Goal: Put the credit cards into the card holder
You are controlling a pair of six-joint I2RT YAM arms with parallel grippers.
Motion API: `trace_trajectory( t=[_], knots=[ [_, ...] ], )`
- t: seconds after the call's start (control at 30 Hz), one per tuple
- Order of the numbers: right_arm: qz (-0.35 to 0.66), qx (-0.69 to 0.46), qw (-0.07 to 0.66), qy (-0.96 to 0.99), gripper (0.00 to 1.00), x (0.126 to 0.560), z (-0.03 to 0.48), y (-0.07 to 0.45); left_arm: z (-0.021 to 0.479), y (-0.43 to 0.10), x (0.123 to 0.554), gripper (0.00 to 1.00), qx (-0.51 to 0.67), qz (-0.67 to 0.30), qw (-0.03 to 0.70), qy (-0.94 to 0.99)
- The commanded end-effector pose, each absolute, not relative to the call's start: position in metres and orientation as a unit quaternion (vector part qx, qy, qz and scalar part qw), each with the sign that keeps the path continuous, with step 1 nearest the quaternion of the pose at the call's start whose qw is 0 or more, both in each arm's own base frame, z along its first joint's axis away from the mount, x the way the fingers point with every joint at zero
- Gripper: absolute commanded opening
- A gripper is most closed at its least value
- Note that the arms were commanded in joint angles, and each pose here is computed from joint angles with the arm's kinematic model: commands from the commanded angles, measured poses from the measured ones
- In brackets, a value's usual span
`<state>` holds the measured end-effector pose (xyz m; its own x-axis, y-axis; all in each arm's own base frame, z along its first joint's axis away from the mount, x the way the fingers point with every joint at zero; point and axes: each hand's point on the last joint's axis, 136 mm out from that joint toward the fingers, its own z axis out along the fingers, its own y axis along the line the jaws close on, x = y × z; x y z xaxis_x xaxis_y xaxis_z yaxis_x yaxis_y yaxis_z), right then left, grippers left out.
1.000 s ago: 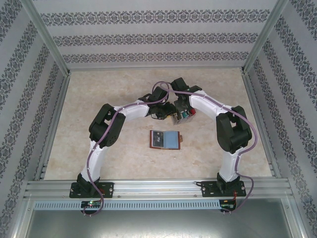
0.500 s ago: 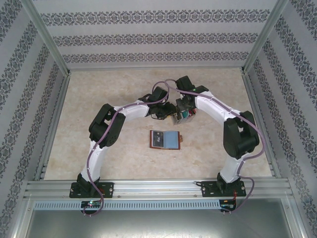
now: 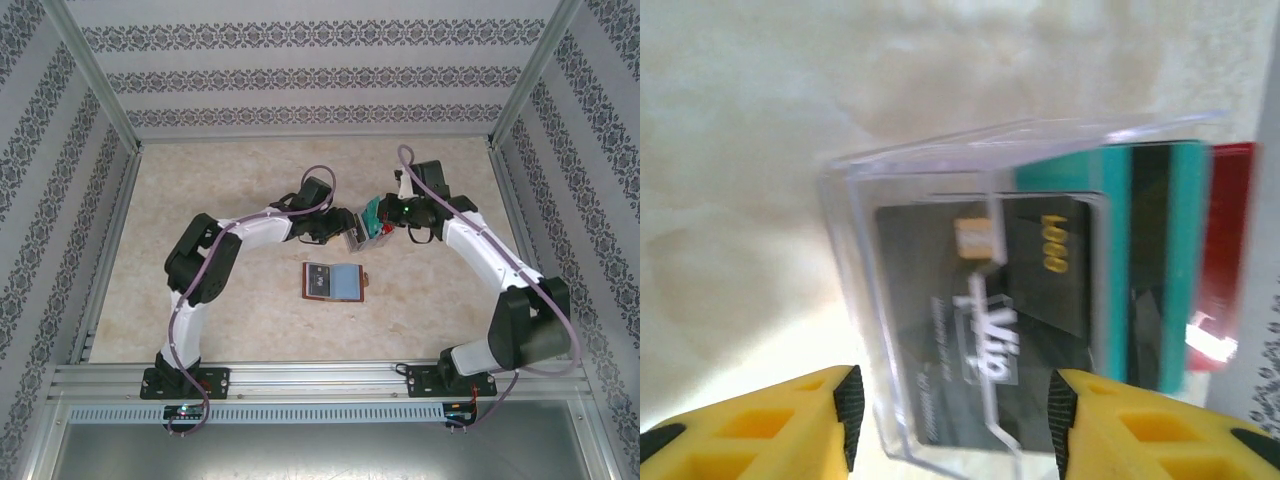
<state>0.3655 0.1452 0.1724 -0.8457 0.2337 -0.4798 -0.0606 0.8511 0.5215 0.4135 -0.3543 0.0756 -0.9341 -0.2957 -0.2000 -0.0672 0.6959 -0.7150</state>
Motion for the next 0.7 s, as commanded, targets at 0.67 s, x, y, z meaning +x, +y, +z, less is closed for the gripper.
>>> trace_trajectory(
  t=[0.67],
  knots=[
    [0.544, 0.163, 0.217, 0.794, 0.00, 0.362, 0.216, 0.180, 0.213, -0.358, 0.410, 0.55, -0.084, -0.652, 0.139, 0.740]
  ],
)
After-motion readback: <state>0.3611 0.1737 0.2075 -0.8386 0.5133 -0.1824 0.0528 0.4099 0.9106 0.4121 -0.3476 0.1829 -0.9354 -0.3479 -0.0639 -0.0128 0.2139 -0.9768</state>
